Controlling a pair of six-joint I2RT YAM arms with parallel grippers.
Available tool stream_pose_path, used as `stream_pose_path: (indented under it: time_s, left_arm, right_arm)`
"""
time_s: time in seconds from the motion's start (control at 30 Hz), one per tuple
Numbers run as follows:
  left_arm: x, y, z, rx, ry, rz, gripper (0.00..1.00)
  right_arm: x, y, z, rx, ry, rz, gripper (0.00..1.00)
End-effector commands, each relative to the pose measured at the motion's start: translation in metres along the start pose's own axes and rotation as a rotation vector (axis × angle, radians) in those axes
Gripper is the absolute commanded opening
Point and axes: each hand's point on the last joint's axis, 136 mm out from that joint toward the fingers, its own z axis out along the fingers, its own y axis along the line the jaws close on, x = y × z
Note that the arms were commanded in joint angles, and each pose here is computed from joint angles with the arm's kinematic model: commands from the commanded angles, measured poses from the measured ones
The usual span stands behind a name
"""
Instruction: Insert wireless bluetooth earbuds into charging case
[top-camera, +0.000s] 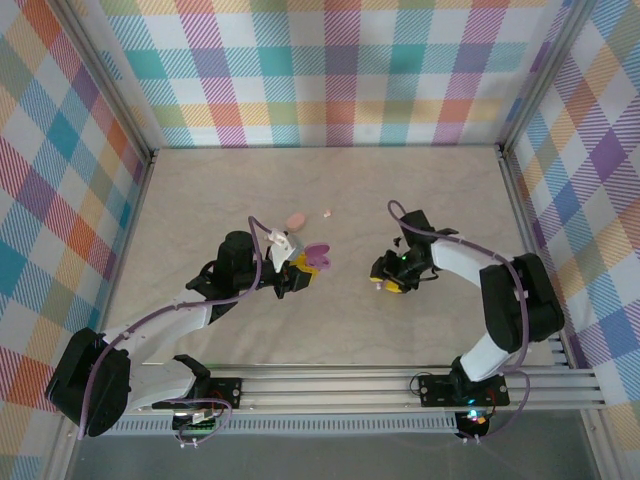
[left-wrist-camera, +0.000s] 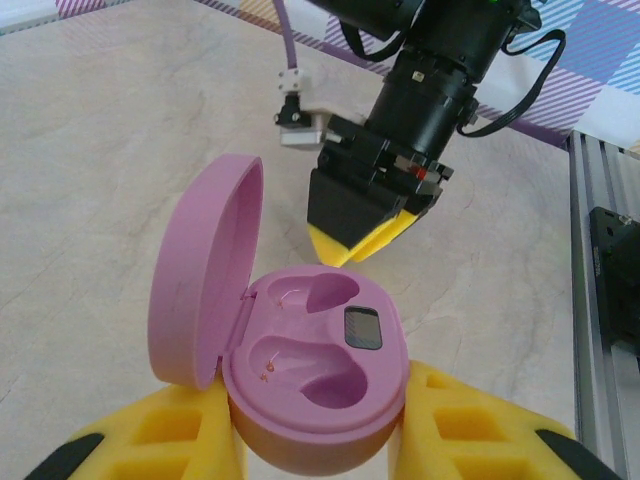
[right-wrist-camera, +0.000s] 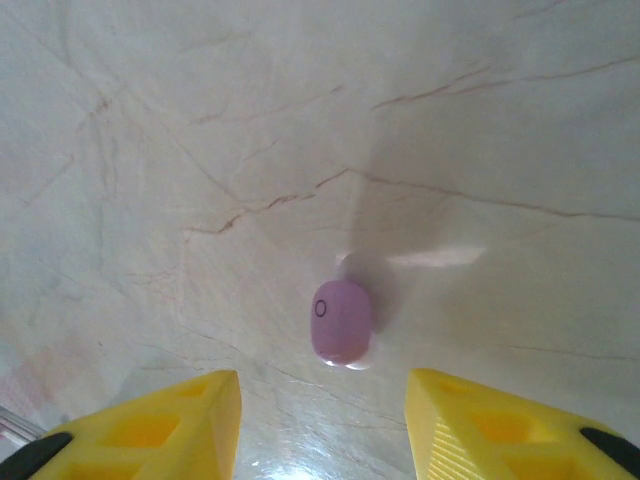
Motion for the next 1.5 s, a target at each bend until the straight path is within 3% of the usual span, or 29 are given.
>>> stream_pose_path:
  time_s: [0.0, 0.67, 1.47]
  left_arm:
    - [-0.001, 0.001, -0.004, -0.004, -0.005, 0.009, 0.03]
    - [-0.001, 0.002, 0.003, 0.012, 0.007, 0.0, 0.04]
    - [-0.001, 0.002, 0.001, 0.01, 0.008, 0.002, 0.04]
  right_arm:
    - [-0.007, 0.001, -0.013, -0.031, -0.045, 0.0, 0.48]
    - [-0.014, -0.007, -0.011, 0.12, -0.116, -0.182, 0.35]
    - [-0.007, -0.017, 0.009, 0.197, -0.02, -0.311, 0.36]
